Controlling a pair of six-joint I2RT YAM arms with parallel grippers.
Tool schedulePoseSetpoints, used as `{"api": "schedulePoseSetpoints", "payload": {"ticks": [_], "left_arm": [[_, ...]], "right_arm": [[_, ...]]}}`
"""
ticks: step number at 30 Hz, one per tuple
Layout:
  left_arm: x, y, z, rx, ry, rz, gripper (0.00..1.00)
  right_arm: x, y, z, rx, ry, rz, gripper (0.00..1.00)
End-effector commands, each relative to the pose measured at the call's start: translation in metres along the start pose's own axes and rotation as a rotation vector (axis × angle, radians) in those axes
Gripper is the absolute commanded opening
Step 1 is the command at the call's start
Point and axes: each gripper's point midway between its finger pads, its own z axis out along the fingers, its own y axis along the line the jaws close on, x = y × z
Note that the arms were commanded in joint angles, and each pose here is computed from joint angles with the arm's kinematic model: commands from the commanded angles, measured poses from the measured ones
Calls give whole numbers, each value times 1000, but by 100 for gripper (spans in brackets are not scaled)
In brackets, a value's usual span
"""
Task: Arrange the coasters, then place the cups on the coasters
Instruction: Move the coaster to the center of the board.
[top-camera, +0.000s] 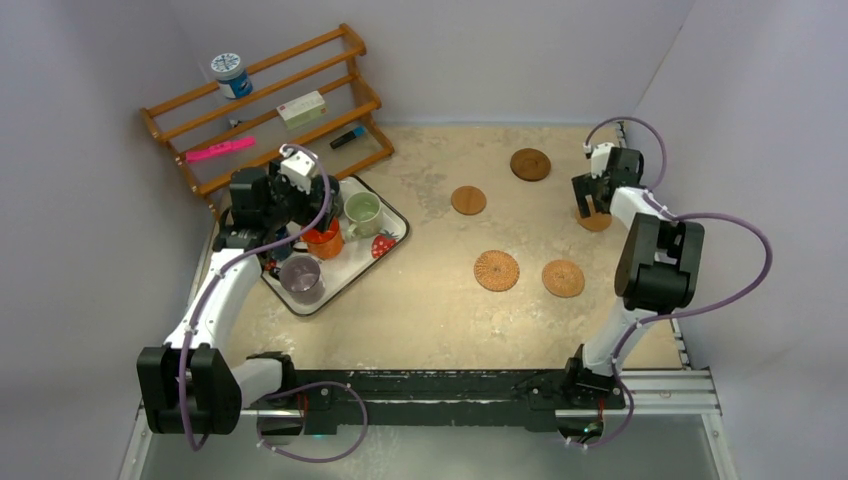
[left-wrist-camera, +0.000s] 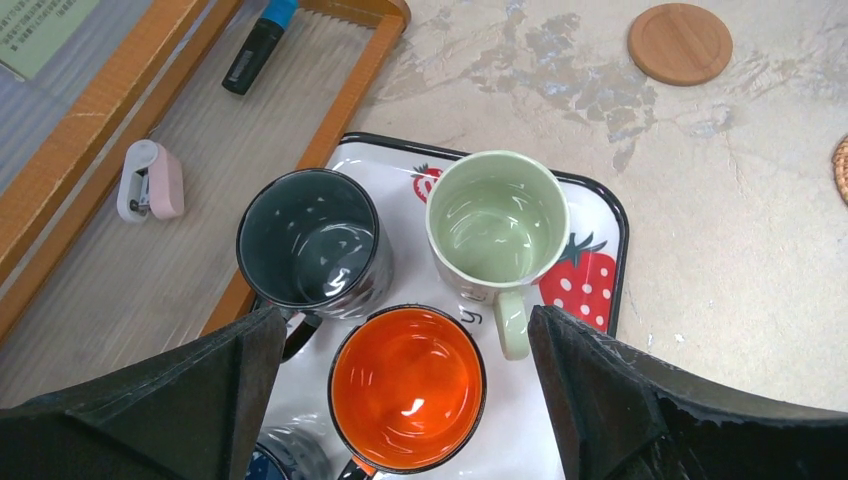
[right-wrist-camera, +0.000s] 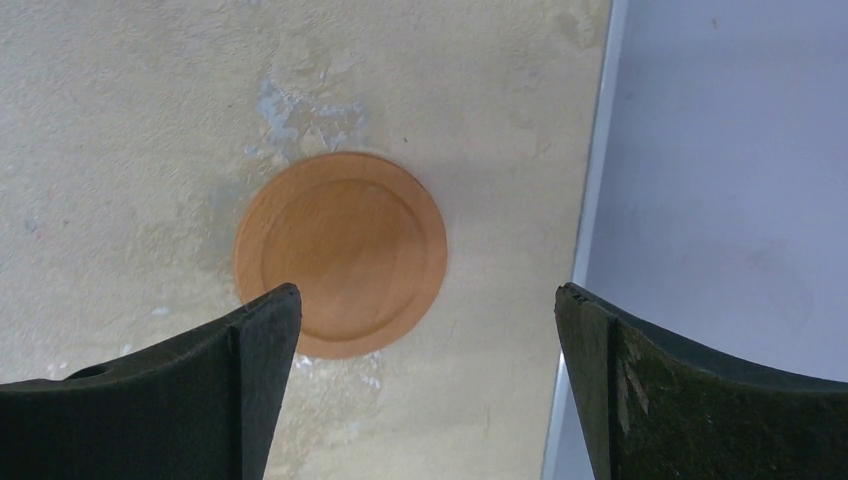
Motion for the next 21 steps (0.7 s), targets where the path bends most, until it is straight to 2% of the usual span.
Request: {"api": "schedulePoseSetpoints", "payload": {"ticks": [1,21], "left_arm": [[-21,-1,-4,-2,-77,-4,100],[-24,-7,-6,23,-98,1,100]], "right_arm": [[-5,0,15,2,-23,31,99],[-9,1,55,6,3,42,99]]}}
